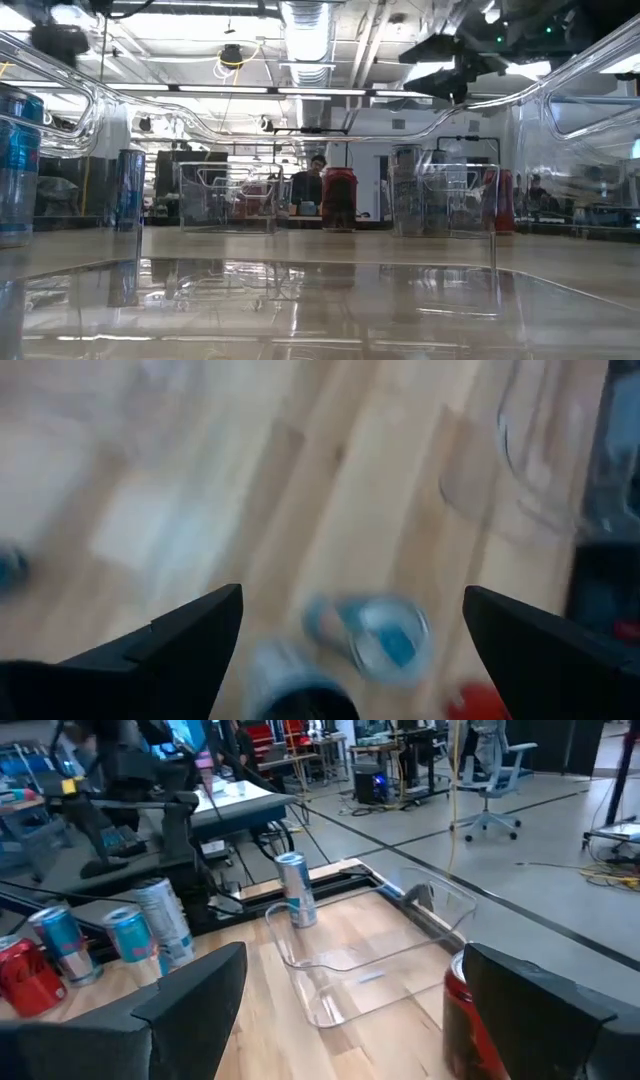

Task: Sort soda cans
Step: Put the white-blue soda can into the top right transparent bin

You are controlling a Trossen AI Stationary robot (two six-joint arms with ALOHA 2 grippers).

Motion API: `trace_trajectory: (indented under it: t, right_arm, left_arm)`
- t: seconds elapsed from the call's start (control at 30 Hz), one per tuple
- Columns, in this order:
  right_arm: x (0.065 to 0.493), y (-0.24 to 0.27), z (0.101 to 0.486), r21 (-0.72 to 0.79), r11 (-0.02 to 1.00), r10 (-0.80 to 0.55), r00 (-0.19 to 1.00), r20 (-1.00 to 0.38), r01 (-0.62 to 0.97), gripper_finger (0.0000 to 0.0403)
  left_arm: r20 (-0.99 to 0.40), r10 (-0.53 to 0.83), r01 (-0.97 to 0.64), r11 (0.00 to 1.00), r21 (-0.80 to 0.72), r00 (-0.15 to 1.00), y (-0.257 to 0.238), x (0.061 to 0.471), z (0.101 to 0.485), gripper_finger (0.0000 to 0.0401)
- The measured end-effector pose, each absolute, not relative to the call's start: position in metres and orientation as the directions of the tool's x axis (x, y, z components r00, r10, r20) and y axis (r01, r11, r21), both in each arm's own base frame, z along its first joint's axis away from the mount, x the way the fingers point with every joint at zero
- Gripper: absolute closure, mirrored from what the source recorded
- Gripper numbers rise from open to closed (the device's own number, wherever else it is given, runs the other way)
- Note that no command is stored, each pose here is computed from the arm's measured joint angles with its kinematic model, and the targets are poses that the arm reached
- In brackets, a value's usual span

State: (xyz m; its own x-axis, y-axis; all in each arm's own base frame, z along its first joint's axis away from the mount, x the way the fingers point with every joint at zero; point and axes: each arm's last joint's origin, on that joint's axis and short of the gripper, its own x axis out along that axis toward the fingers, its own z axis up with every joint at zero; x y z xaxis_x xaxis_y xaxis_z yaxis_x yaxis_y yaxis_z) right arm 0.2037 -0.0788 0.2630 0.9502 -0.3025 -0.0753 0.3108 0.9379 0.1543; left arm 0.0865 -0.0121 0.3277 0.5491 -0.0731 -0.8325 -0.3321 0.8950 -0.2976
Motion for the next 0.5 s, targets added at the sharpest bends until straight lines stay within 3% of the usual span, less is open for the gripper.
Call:
trace_trajectory:
  t: [0.2,0.37,0.5]
  right_arm:
    - [0.205,-0.075,0.261,0.161,0.937,-0.297,0.95,-0.097,0.309,0.0014]
    - [0.206,-0.071,0.258,0.164,0.94,-0.28,0.952,-0.125,0.298,0.0014]
    - [0.206,-0.071,0.258,0.164,0.941,-0.278,0.952,-0.128,0.297,0.0014]
  left_arm:
    - [-0.905,-0.131,-0.364,0.885,-0.291,0.404,-0.017,0.084,0.321,0.0026]
    - [-0.96,-0.016,-0.425,0.895,-0.138,0.279,-0.017,0.084,0.314,0.0026]
    - [-0.967,0.022,-0.421,0.902,-0.091,0.255,-0.018,0.089,0.312,0.0026]
